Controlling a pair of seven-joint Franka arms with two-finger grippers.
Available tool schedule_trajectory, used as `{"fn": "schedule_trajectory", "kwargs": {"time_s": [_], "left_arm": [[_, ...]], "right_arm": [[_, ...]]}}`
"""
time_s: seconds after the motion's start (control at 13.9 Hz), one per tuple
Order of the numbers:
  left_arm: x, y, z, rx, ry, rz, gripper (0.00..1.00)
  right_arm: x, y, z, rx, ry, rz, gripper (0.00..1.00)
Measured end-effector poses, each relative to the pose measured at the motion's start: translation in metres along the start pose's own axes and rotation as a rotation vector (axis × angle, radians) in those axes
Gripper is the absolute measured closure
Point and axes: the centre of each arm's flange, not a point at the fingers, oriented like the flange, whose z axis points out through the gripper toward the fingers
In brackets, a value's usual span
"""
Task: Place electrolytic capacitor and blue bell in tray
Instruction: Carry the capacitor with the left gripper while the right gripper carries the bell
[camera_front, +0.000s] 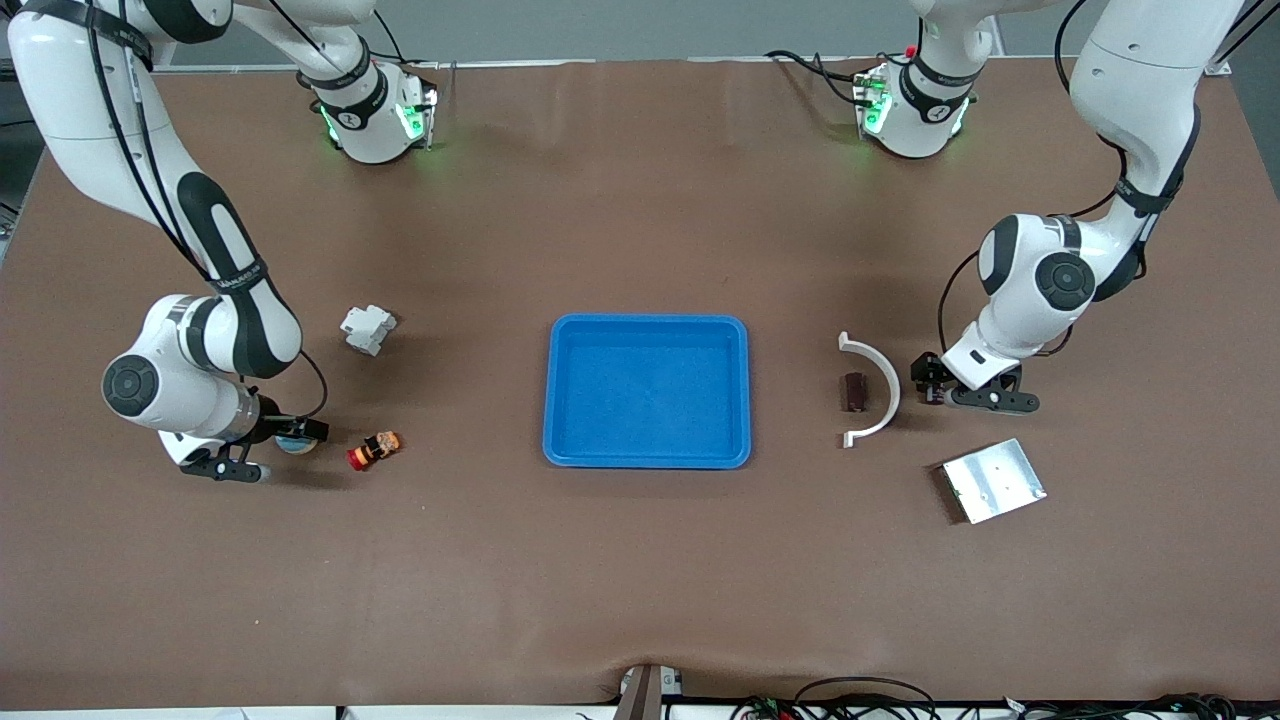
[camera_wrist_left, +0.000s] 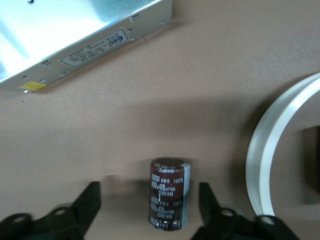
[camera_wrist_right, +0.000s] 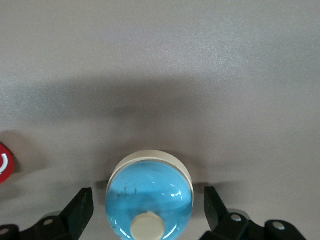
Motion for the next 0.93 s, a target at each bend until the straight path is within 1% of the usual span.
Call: {"fn": "schedule_trajectory", "kwargs": {"time_s": [0.07,0.14,0.22,0.29,0.36,0.5,0.57,0.72,0.93], "left_arm": [[0.0,0.0,0.0,0.0,0.0,-0.01,0.29],[0.0,0.001,0.0,0.0,-0.001,-0.014,0.41],[0.0,0.001,0.0,0.0,-0.001,-0.016,0.5],[0.0,0.001,0.001,0.0,-0.001,-0.018,0.61],[0.0,0.001,0.001,0.0,-0.001,-0.02,0.66],[0.0,-0.001,0.0,0.0,0.0,-0.036,0.66],[0.001,-0.002,-0.001,0.001,0.0,-0.054,0.66],[0.008,-0.005,-0.01,0.01,-0.01,-0.119,0.66],[0.025,-0.009,-0.05,0.051,-0.079,-0.218,0.66]], "right_arm": [[0.0,0.0,0.0,0.0,0.001,0.0,0.02],[0.001,0.0,-0.001,0.0,0.001,0.001,0.11],[0.001,0.0,-0.001,0.0,0.002,0.001,0.2],[0.002,0.0,-0.002,0.0,0.005,0.001,0.33],[0.003,0.0,-0.004,0.0,0.008,0.001,0.33],[0.004,-0.001,-0.005,0.001,0.01,0.0,0.33],[0.006,-0.002,-0.007,0.001,0.002,-0.001,0.33],[0.01,-0.004,-0.018,0.002,-0.036,-0.004,0.33],[0.021,-0.031,-0.054,0.003,-0.074,-0.008,0.33]]}}
